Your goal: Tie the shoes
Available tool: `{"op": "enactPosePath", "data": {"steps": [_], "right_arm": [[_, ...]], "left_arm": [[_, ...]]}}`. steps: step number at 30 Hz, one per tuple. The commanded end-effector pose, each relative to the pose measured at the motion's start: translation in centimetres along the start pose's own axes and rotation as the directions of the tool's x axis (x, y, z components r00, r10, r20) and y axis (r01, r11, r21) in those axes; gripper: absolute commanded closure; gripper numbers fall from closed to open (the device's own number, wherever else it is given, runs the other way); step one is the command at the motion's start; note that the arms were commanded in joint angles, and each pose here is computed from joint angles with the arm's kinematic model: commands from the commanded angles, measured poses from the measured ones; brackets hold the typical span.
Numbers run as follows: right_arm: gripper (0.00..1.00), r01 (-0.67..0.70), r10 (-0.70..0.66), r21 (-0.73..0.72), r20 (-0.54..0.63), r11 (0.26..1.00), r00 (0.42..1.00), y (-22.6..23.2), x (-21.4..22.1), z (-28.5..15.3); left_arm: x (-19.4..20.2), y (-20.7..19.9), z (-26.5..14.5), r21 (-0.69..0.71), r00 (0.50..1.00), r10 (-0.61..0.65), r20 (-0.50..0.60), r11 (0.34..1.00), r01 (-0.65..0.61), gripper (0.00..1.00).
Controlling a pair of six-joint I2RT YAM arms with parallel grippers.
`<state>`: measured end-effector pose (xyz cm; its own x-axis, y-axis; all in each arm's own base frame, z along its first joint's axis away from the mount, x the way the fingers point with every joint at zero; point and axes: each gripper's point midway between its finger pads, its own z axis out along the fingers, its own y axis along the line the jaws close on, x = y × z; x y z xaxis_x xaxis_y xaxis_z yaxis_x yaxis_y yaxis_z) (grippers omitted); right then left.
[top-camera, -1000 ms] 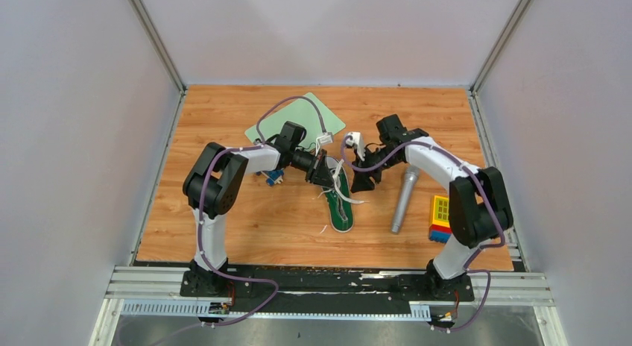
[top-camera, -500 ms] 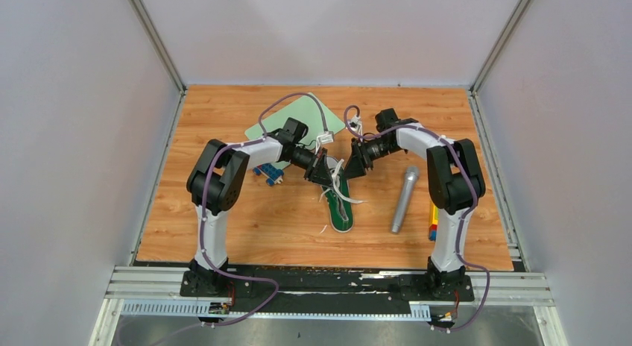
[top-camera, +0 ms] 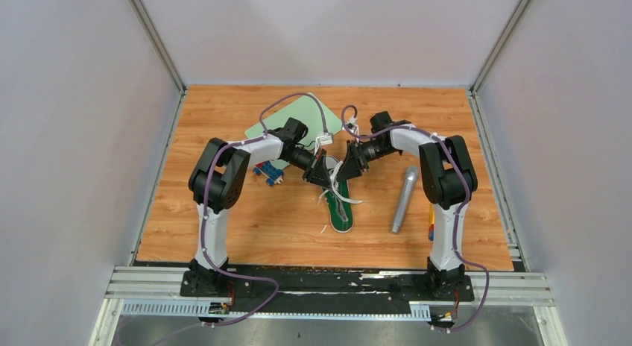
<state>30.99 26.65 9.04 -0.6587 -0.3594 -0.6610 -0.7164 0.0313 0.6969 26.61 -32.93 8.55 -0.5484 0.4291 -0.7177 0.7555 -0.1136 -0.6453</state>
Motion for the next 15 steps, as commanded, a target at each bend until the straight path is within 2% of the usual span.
{"op": "enactPosePath", "data": {"steps": [1,6,11,15], "right_arm": [[0.52,0.073,-0.068,-0.094,0.048,0.993,0.996,0.8,-1.6,1.1],[0.52,0.079,-0.075,-0.114,0.036,0.99,0.997,1.3,-0.9,1.9],[0.62,0.073,-0.069,-0.116,0.041,0.991,0.997,1.8,-0.7,1.6],[0.65,0.055,-0.046,-0.141,0.065,0.989,0.997,2.4,-1.1,1.2]], "left_arm": [[0.0,-0.6,0.0,0.039,1.0,-0.022,0.002,0.999,0.022,0.97],[-0.1,-0.3,-0.2,0.032,1.0,-0.025,0.005,0.999,0.025,0.97],[-0.2,0.3,-0.6,0.012,0.999,-0.036,0.009,0.999,0.036,0.97],[-0.1,0.8,-1.0,-0.01,0.999,-0.043,0.005,0.999,0.043,0.97]]}}
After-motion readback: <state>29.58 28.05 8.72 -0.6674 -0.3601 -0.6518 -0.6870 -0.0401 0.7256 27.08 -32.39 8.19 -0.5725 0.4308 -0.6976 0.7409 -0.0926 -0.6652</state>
